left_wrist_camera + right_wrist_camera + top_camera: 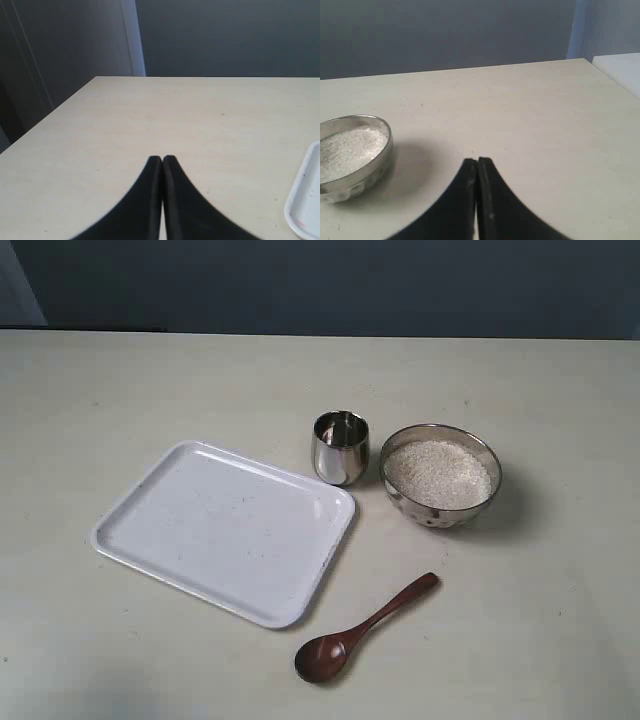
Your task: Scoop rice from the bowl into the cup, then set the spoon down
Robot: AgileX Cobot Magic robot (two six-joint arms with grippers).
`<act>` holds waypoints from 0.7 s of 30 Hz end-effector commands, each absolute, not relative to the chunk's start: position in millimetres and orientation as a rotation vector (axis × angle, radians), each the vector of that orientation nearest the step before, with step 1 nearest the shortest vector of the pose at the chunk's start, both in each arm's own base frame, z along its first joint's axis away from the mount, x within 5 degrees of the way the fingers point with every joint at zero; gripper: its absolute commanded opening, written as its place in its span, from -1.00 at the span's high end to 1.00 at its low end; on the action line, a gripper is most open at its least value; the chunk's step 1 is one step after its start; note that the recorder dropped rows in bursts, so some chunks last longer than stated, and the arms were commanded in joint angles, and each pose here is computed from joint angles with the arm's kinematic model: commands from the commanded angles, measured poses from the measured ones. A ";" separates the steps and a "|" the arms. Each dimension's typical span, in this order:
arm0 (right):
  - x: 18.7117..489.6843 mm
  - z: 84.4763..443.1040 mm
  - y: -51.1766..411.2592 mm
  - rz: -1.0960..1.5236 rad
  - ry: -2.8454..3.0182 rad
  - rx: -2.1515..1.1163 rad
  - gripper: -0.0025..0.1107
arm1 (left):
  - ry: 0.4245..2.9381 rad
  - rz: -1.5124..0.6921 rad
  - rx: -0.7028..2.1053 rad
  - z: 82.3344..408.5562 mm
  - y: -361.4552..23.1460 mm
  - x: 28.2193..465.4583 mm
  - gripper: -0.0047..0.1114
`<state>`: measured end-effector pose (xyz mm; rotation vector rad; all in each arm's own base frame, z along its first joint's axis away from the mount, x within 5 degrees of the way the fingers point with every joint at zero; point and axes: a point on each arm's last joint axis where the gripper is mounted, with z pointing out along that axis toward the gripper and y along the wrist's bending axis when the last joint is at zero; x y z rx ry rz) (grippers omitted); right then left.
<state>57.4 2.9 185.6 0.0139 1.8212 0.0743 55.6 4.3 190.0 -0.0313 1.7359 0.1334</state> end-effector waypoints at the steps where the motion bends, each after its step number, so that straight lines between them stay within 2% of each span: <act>1: 57.4 185.3 2.7 0.072 1.808 0.016 0.95 | 1.715 0.138 -0.038 192.3 4.7 55.4 0.91; 10: 59.1 193.9 2.7 0.083 1.712 0.027 0.95 | 1.715 0.138 -0.038 192.3 4.7 55.4 0.91; 15: 60.0 209.6 2.3 0.332 1.524 0.268 0.95 | 1.715 0.138 -0.038 192.3 4.7 55.4 0.91; 21: 59.9 210.7 1.9 0.552 1.476 0.483 0.95 | 1.715 0.138 -0.038 192.3 4.7 55.4 0.91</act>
